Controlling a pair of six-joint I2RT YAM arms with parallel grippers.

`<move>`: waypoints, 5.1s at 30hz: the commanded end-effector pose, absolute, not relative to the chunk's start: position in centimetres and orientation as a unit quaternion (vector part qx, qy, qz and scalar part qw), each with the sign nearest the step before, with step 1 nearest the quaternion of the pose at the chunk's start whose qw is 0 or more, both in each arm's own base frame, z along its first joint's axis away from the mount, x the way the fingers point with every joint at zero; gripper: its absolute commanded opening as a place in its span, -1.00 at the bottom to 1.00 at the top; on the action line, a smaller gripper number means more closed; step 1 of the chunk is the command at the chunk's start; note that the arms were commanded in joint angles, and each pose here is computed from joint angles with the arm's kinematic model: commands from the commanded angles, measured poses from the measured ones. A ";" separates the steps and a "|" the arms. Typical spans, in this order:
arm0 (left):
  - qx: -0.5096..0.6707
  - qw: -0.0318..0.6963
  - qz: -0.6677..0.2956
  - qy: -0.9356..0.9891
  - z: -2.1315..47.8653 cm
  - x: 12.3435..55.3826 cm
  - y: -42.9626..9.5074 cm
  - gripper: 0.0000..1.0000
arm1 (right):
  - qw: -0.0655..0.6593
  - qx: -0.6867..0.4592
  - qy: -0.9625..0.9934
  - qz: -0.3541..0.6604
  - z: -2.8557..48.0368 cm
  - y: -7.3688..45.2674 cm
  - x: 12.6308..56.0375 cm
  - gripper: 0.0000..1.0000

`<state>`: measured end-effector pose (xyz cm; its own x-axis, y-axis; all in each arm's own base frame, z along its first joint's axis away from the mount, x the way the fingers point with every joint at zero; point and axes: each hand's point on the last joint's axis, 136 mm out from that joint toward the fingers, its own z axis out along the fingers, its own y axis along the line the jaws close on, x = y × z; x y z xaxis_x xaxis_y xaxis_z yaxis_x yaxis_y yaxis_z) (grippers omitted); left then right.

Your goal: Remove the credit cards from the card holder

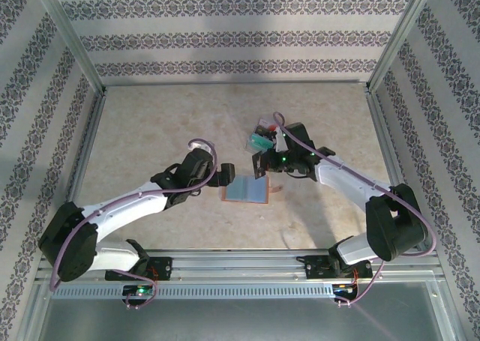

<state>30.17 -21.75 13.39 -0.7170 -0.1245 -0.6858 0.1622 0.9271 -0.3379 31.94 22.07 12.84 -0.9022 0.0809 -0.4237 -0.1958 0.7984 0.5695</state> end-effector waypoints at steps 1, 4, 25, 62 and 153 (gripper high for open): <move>0.023 0.396 -0.154 0.905 13.8 30.2 -19.8 0.99 | 0.229 -0.069 0.935 0.261 13.2 20.3 33.4 -0.92; 0.033 0.407 -0.144 0.901 14.4 30.0 -19.2 0.99 | 0.240 -0.087 0.936 0.244 14.1 19.8 35.1 -0.92; 0.017 0.444 -0.130 0.886 16.1 30.1 -16.8 0.99 | 0.254 -0.295 0.912 0.130 15.6 19.7 43.0 -0.95; -0.021 0.422 -0.112 0.900 15.2 30.0 -14.3 0.99 | 0.222 -0.435 0.868 0.087 11.7 19.7 47.2 -0.94; -0.090 0.443 -0.128 0.883 14.8 30.3 -12.0 0.99 | 0.251 -0.148 0.956 0.031 15.0 21.7 33.5 -0.09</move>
<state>29.76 -13.04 14.06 -0.6397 -0.2312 -0.7330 -0.0085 0.9558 -0.2940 34.65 21.34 15.17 -0.7820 -0.4171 -0.4632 -0.4295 0.8991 -0.0846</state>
